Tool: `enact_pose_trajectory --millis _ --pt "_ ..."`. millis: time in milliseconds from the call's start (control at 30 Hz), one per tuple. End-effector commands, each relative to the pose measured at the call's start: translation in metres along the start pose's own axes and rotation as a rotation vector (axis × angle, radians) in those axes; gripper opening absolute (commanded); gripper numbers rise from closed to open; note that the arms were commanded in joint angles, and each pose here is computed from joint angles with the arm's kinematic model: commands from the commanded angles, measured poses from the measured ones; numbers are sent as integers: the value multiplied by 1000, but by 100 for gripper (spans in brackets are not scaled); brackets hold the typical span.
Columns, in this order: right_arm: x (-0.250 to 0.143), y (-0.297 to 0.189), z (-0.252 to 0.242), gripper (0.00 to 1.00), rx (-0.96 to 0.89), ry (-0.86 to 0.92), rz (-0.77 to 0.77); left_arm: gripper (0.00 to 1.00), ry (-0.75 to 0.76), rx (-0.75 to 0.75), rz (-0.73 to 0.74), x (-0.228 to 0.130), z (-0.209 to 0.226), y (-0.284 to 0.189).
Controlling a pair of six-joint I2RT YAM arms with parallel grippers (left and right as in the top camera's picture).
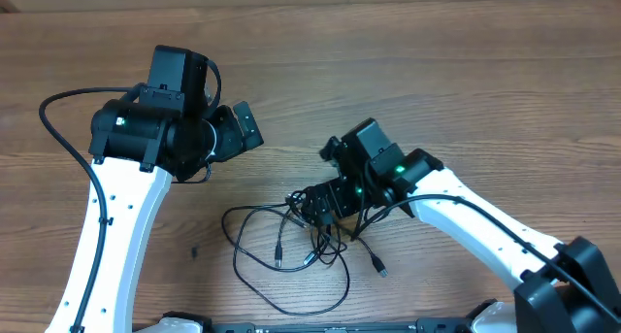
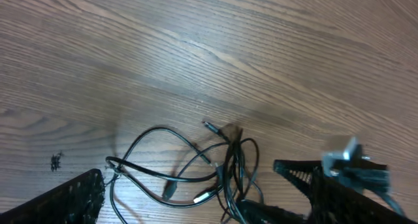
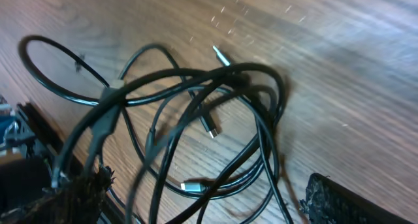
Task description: Untangle cables
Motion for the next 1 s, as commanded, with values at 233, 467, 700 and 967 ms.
enact_pose_trajectory --millis 233,467,700,967 --pt "-11 26 -8 79 -48 26 82 100 19 15 4 0 2 -1" --pt "-15 32 -11 4 -60 101 102 100 19 15 4 0 2 -1" --pt "5 8 8 4 -38 62 48 100 20 15 4 0 2 -1" --pt "61 -97 71 4 -7 -158 -244 100 65 -4 28 -4 0 -1"
Point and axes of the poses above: each gripper's point midway between its finger pads, its own y axis out along the fingers, its own z axis along the line the jaws close on, x = y × z, the point moved 2 cm from there along -y, back along the fingers, and after that the axes turned 4 degrees about y, right-handed, at the moved point
